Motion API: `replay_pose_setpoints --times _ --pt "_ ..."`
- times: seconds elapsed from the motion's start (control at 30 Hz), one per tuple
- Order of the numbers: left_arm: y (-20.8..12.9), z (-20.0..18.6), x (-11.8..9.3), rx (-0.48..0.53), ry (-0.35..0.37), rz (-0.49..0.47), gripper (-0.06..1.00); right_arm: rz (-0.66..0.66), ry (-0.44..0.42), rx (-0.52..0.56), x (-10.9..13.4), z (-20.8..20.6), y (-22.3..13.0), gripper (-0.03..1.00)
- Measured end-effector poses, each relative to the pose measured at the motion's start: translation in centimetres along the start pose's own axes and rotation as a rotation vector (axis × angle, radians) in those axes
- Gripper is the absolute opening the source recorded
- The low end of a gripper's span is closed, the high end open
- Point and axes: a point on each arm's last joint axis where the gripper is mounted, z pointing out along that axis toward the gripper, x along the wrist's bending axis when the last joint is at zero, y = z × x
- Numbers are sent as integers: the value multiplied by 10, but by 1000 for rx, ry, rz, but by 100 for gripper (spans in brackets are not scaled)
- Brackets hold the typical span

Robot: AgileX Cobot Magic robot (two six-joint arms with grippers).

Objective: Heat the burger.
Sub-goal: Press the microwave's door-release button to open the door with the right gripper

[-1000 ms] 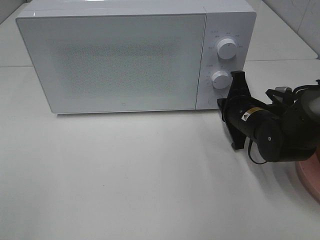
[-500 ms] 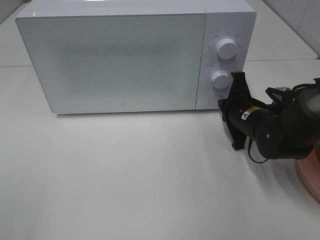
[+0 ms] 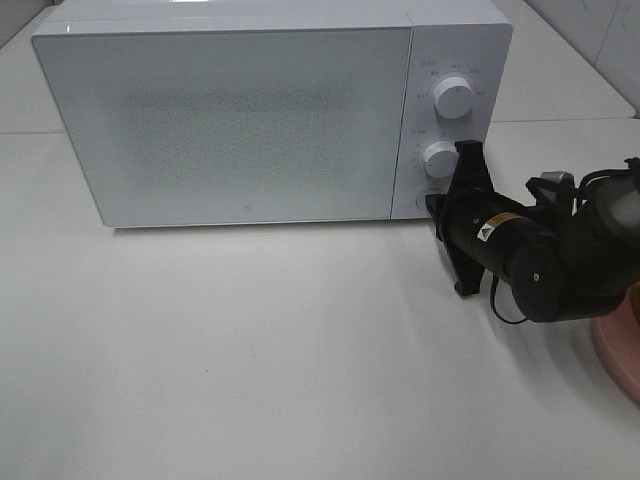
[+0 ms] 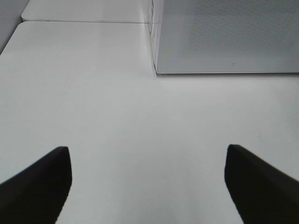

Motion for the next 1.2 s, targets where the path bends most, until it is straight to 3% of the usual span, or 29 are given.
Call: replay_pose_setpoints --times 1.2 --pt "0 0 0 0 0 0 81 -25 22 -72 6 16 -3 0"
